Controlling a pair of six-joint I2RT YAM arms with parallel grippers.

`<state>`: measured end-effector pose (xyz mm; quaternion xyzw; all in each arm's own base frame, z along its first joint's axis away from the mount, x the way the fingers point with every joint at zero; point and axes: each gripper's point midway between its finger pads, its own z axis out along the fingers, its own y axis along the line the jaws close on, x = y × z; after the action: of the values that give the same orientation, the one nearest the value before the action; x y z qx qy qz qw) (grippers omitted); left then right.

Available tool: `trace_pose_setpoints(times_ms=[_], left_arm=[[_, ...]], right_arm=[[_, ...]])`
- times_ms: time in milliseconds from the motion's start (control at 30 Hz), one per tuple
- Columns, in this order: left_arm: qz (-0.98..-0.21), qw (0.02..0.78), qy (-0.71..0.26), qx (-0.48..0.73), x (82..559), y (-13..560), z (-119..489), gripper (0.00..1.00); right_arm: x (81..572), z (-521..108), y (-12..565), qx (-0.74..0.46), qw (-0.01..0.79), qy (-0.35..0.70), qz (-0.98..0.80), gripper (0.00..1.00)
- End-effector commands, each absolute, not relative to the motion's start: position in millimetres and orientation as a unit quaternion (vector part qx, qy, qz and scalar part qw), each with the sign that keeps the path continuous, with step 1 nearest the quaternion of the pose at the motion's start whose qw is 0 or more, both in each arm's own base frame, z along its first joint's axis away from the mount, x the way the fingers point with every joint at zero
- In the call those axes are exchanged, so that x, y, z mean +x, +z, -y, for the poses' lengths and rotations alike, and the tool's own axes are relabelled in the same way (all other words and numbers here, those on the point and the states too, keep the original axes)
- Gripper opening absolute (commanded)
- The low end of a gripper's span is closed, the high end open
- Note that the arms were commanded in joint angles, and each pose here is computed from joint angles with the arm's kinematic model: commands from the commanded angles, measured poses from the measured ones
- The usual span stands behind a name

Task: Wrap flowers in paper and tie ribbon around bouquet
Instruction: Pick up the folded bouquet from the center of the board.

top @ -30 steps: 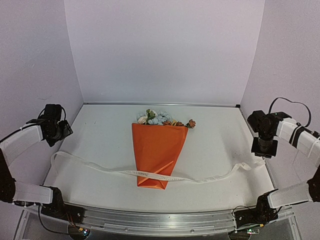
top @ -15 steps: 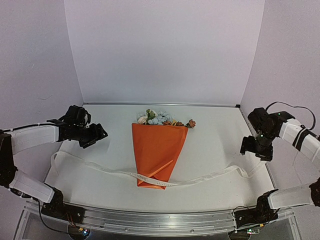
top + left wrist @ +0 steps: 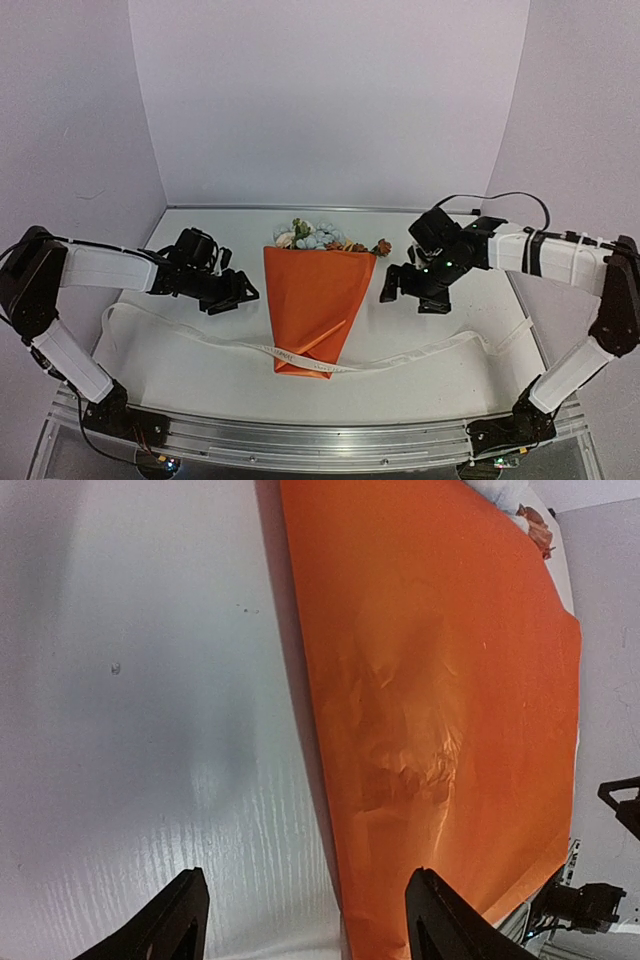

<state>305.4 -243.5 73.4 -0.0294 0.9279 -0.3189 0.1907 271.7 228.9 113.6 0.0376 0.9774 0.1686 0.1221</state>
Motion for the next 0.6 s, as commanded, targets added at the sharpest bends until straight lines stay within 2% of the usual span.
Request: trace_pose_setpoints(times_ms=[0,567], left_arm=[[-0.912,0.209,-0.352,-0.018,319.1,86.2,263.7,0.7],[-0.91,0.183,-0.372,-0.005,313.7,64.5,287.5,0.7]], right_arm=[[295.5,-287.1,127.5,0.034,0.14,0.244,-0.959,0.98],[310.4,-338.8,64.7,0.072,0.132,0.271,-0.951,0.98]])
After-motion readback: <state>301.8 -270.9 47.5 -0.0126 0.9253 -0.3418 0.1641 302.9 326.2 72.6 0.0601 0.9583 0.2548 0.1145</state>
